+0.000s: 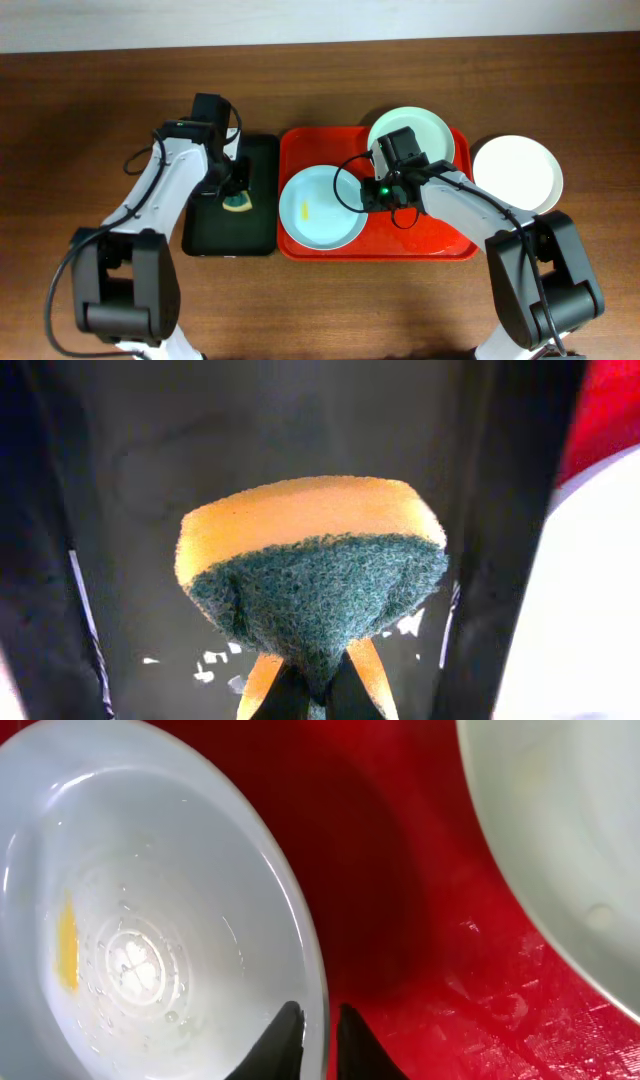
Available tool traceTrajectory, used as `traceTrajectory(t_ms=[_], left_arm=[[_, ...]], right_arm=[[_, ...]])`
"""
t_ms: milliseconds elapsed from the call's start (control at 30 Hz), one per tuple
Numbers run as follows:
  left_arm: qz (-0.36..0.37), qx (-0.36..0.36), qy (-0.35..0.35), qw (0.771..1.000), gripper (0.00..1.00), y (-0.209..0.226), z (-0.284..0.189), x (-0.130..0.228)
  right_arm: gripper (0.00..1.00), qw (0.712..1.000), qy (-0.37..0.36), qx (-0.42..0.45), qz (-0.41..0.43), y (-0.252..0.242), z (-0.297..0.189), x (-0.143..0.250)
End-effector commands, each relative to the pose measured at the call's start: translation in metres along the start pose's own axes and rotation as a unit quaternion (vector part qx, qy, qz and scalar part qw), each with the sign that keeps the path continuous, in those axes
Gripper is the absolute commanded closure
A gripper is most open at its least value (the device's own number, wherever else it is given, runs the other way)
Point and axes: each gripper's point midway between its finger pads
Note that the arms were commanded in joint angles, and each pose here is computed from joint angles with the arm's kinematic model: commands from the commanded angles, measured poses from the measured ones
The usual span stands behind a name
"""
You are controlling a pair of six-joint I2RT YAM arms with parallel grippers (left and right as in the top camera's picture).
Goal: Clean dirty plates on tray and stack at the side
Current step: 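Carry the sponge over the pale green plate with left gripper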
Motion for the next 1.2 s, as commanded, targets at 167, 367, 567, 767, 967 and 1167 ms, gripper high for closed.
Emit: traceTrajectory(t_ms=[167,367,567,767,967,1167], left_arm=[[0.019,-0.007,0.03,0.999,1.0,-0.013,0.005,0.012],[0.025,0.005,0.014,1.0,1.0,-0.03,-0.032,-0.004],[0.046,0.011,0.012,0.999,1.0,-0.059,-0.03,0.007],[0.048,0.023,0.005,0.999,1.0,-0.096,-0.025,0.021],[0.031,0.029,0.003,0.999,1.0,-0.114,-0.022,0.028],[0.02,0.031,0.041,0.998,1.0,-0.117,-0.001,0.038]], right_arm=[[0.84,1.0,0.017,-0.003,0.002,-0.001,0.006,0.01],[0.96,0.999,0.034,-0.002,0.007,-0.002,0.005,0.018],[0.96,0.999,0.034,0.0,0.007,-0.002,0.005,0.018],[0.96,1.0,0.031,0.0,0.006,-0.002,0.005,0.016],[0.96,1.0,0.031,0.0,0.006,-0.002,0.005,0.016],[0.96,1.0,0.03,0.0,0.006,-0.002,0.005,0.016]])
Point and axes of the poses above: each gripper's point midway between its finger pads, its own z axis out along the fingers, its own y axis along the line the jaws close on, x = y × z, and after that the axes turned 12 degrees about -z, right-handed
